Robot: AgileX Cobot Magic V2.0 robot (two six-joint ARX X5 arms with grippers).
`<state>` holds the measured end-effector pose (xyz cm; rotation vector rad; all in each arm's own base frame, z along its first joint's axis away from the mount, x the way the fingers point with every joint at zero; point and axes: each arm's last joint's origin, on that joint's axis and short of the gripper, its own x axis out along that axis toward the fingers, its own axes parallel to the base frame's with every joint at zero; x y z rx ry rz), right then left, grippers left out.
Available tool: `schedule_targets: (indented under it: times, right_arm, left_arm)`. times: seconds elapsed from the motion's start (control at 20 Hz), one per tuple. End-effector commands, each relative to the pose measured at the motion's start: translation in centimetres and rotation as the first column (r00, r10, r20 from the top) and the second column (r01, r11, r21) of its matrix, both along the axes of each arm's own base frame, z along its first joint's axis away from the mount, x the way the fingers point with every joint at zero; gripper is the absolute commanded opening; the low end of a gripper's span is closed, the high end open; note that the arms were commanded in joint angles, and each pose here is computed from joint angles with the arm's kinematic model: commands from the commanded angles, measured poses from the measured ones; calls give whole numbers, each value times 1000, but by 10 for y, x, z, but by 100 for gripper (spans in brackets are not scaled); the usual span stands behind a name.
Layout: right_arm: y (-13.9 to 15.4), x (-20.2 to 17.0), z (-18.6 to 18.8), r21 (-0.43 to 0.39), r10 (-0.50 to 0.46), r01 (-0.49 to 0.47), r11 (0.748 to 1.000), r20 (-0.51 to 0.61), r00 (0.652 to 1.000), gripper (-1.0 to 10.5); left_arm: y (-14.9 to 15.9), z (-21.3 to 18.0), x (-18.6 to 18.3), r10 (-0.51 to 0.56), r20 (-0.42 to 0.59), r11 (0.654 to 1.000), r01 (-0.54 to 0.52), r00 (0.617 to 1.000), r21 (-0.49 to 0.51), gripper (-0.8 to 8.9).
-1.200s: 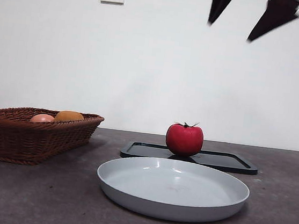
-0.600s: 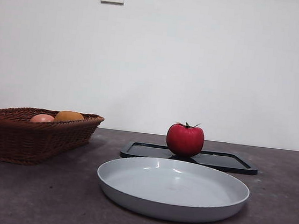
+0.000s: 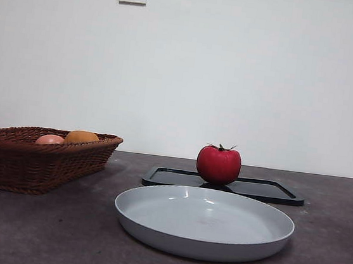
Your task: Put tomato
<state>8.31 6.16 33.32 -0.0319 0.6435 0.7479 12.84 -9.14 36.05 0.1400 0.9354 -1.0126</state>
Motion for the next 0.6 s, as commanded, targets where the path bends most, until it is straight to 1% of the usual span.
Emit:
schedule_targets:
  times: [0.05, 0.25, 0.3, 0.35, 0.5, 0.55, 0.6]
  right_arm:
    - [1, 0, 3, 23, 17, -17, 1000, -1, 1000, 536]
    - [2, 0, 2, 23, 19, -19, 1000, -5, 1000, 535]
    - [2, 0, 2, 23, 18, -18, 1000, -5, 1000, 534]
    - [2, 0, 2, 24, 17, -16, 1000, -8, 1000, 491]
    - [2, 0, 2, 24, 17, -17, 1000, -9, 1000, 145]
    - [2, 0, 2, 24, 17, -17, 1000, -9, 1000, 61]
    - [2, 0, 2, 23, 17, -17, 1000, -8, 1000, 9]
  left_arm:
    - [-1, 6, 1, -15, 27, 1000, 16, 1000, -11, 465]
    - [-1, 5, 1, -15, 26, 1000, 16, 1000, -11, 463]
    - [-1, 5, 1, -15, 26, 1000, 16, 1000, -11, 447]
    - [-1, 5, 1, -15, 26, 1000, 16, 1000, -11, 389]
    - [-1, 5, 1, -15, 26, 1000, 16, 1000, -11, 155]
    - [-1, 5, 1, -15, 26, 1000, 16, 1000, -11, 71]
    - [-1, 5, 1, -15, 26, 1000, 16, 1000, -11, 4]
